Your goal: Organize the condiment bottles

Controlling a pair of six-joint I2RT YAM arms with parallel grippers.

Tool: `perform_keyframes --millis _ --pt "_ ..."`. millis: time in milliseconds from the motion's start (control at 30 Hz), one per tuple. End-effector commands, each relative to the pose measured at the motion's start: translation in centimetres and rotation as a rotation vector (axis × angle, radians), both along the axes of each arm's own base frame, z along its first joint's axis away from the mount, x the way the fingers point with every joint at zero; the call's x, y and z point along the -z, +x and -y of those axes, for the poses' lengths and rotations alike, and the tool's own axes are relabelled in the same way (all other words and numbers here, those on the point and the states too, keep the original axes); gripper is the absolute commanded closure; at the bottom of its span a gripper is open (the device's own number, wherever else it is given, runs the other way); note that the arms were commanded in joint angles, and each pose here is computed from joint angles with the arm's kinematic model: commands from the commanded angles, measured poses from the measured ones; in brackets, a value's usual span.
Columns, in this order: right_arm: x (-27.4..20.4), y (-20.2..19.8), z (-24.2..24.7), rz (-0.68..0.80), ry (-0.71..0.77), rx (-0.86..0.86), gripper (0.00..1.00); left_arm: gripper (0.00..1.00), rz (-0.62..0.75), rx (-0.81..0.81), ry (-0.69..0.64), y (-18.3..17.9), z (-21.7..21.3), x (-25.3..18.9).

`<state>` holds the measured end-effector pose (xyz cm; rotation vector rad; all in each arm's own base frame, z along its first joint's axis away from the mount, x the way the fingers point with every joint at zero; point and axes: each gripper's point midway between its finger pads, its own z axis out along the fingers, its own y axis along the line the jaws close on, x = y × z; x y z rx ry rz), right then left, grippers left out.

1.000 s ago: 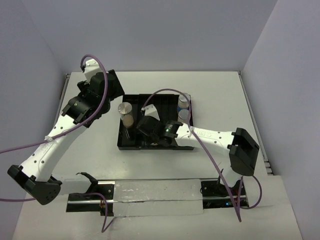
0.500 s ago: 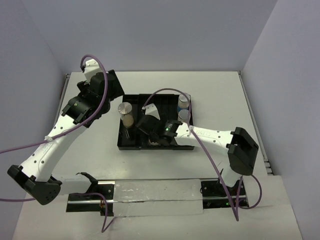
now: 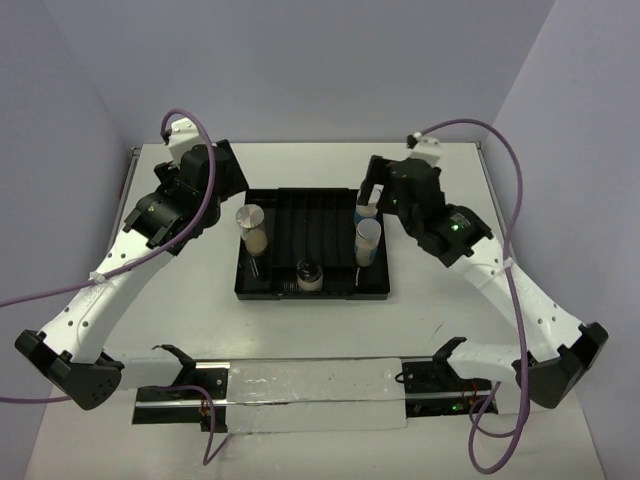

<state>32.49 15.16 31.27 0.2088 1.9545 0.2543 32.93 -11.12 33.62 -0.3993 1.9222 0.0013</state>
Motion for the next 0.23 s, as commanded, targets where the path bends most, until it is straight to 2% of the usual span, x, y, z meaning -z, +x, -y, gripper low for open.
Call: perform_keyframes --millis 0,200 --pt "0.7 0.3 3.9 -0.013 0.013 0.108 0.0 0.01 0.034 -0.003 -0.019 0.1 -0.3 -1.2" --pt "2.4 0.1 7.3 -0.029 0.043 0.192 0.0 0.01 0.043 0.027 -0.04 0.2 0.3 -1.3"
